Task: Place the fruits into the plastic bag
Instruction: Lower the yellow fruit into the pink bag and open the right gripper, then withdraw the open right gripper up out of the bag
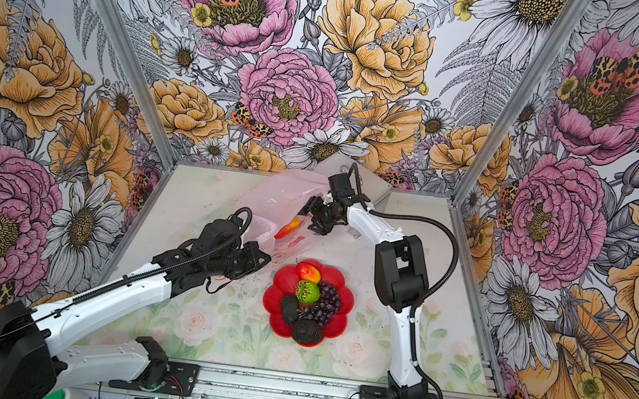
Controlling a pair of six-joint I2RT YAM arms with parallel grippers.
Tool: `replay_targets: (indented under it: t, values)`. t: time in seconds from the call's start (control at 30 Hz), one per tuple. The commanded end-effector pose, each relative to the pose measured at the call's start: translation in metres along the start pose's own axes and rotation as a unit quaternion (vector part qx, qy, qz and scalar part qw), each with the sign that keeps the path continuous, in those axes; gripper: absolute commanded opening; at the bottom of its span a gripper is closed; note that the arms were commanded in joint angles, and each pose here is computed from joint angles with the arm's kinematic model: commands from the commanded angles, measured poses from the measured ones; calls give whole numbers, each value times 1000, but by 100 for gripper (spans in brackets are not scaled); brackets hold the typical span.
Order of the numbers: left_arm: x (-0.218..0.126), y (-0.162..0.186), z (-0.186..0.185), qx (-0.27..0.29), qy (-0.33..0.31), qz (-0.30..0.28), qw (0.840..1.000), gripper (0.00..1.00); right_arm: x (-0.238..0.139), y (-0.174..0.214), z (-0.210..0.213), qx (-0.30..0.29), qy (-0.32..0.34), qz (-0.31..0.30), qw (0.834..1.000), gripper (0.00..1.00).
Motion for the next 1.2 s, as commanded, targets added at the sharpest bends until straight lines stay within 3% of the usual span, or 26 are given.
replay_targets:
  t: [0.0,0.77,1.17]
  values:
    - [-2,-3,-14,15,23,-1,1000,0,-15,-10,4,-10,-13,-25,1000,70]
    - [1,6,-15,13,18,-3,1000,0,-91,44,51,-108,-101,0,989,73]
    - [20,4,-27,19,18,4,1000,0,-151,90,89,-236,-186,8,954,74]
Point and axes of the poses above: each gripper's point midway between its finger pads, its own x axis out along the fingers, its own z axis along the line the jaws close on, y = z × x, the point moved 4 cm from there along -x, back along the fingers, and after that the axes turned 3 degrees about -x, right-handed, at the moved point
